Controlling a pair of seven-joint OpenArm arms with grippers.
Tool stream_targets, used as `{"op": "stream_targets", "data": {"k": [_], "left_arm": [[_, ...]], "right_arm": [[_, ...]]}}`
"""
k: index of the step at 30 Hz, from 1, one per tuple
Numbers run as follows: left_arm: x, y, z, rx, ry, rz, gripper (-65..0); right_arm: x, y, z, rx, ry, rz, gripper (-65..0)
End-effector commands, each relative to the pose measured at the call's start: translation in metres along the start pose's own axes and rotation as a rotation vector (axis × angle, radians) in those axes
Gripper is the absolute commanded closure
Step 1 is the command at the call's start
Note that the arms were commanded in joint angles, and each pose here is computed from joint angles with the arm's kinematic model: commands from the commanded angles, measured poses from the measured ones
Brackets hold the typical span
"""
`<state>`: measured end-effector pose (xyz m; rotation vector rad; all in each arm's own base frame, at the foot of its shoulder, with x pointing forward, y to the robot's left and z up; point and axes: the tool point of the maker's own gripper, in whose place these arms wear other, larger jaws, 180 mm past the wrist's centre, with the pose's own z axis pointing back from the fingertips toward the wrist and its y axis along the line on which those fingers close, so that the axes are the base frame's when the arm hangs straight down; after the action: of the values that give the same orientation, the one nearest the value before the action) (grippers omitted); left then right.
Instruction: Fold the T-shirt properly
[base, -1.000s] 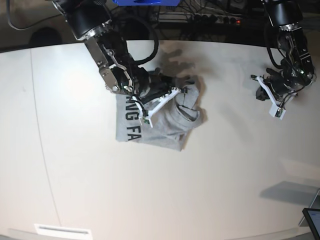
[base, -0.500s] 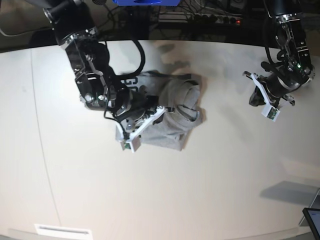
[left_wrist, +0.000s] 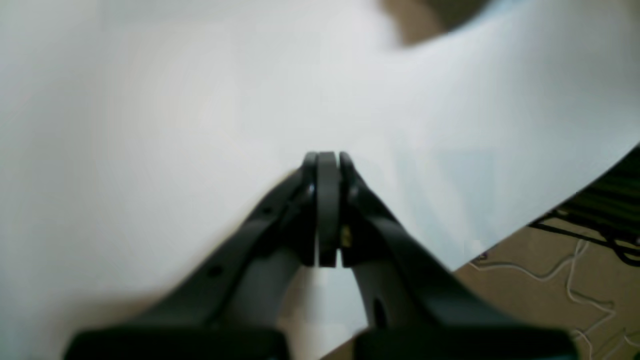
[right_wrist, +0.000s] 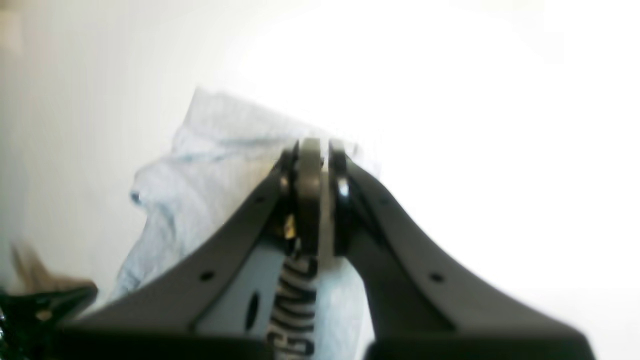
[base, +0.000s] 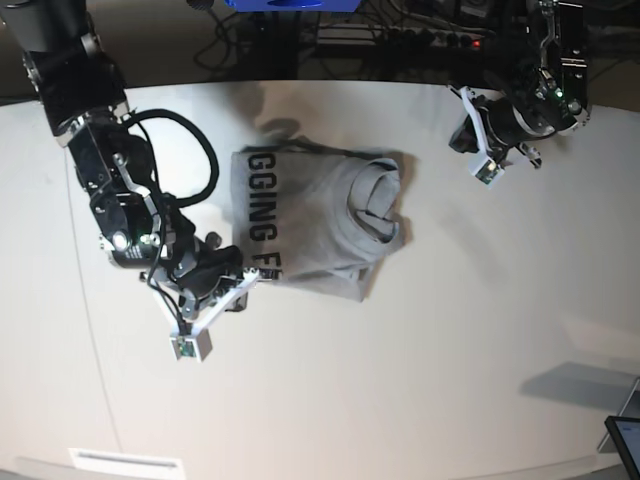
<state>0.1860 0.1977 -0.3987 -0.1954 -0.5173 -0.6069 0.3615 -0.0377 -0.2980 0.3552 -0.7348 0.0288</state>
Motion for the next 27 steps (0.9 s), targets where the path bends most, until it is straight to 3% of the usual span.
{"op": "stream_targets", "data": {"k": [1, 6, 11, 15, 19, 27], "left_arm": [[0.012, -0.007, 0.000, -0.016, -0.043, -0.009, 0.0], [0.028, -0.040, -0.007, -0.083, -0.086, -0.027, 0.0], [0.031, -0.065, -0.014, -0.152, -0.084, -0.058, 0.0], [0.032, -0.069, -0.016, -0.159, -0.090, -0.050, 0.0], [0.039, -0.066, -0.017, -0.153, -0.108, -0.047, 0.0], [0.055, -0.054, -0.026, -0.126, -0.134, -0.044, 0.0]], "right_arm": [[0.019, -0.002, 0.001, -0.007, -0.047, 0.013, -3.6], [0.028, -0.006, -0.016, 0.009, -0.023, 0.113, -3.2], [0.038, -0.021, -0.029, -0.028, 0.002, 0.125, -3.2], [0.021, -0.025, -0.052, -0.020, 0.103, 0.241, -3.2], [-0.005, -0.040, -0.074, -0.062, 0.185, 0.284, -3.3], [-0.048, -0.063, -0.086, -0.111, 0.307, 0.276, -3.3]]}}
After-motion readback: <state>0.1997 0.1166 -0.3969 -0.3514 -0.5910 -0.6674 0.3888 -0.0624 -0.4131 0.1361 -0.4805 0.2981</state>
